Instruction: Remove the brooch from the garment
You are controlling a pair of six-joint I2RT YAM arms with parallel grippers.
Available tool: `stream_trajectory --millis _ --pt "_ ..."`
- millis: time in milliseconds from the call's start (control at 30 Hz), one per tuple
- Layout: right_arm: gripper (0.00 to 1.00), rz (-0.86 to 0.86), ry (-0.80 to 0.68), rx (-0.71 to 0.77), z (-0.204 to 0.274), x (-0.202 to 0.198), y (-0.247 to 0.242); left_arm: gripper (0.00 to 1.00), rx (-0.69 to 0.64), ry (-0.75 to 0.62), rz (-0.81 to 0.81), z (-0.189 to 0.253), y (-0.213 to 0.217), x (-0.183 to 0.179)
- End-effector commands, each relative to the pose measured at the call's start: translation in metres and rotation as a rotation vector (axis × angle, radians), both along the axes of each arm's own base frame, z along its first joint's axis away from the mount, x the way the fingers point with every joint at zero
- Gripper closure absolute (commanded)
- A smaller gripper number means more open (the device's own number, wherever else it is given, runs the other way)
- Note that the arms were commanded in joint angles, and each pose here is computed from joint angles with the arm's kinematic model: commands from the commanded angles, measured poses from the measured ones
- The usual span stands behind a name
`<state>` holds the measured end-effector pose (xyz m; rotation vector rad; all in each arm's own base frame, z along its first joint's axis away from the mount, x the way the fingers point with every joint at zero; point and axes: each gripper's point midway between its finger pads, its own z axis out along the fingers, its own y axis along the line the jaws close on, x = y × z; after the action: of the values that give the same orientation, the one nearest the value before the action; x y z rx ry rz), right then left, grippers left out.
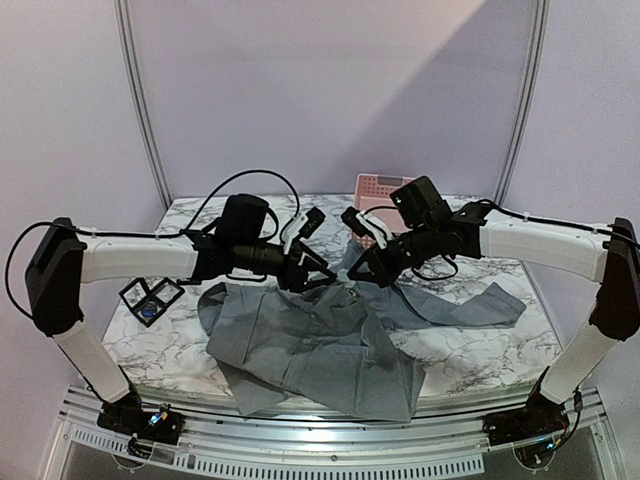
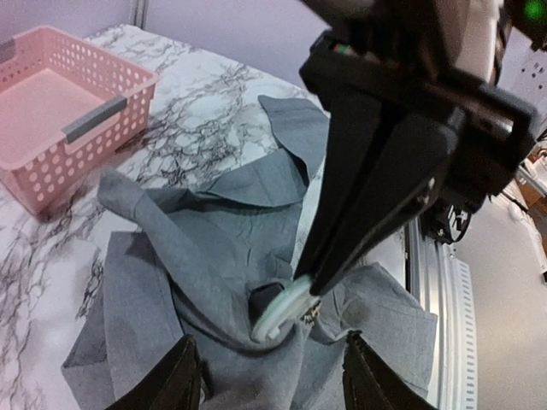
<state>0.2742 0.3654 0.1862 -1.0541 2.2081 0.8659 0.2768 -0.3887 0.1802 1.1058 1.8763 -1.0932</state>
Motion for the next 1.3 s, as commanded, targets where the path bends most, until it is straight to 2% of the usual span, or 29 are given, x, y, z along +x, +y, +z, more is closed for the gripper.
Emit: stream_trajectory --millis 0,100,367,967,1267 --pt "1.00 0.056 0.030 0.003 0.003 -0.007 0.003 0.43 -0.090 0.001 -0.052 0.022 -0.022 0.002" --pt "1.00 0.063 0.037 -0.006 -0.001 -0.008 0.003 0.46 -0.106 -0.013 -0.062 0.024 -0.028 0.001" --pt "1.00 0.070 0.029 0.003 0.000 -0.007 0.005 0.63 -0.096 0.050 -0.110 0.012 -0.035 -0.007" --pt "1.00 0.067 0.019 0.010 0.006 -0.008 0.000 0.73 -0.036 0.096 -0.144 -0.011 -0.032 -0.013" --pt "1.00 0.061 0.012 0.014 0.009 -0.008 -0.002 0.87 -0.028 0.105 -0.159 -0.013 -0.033 -0.012"
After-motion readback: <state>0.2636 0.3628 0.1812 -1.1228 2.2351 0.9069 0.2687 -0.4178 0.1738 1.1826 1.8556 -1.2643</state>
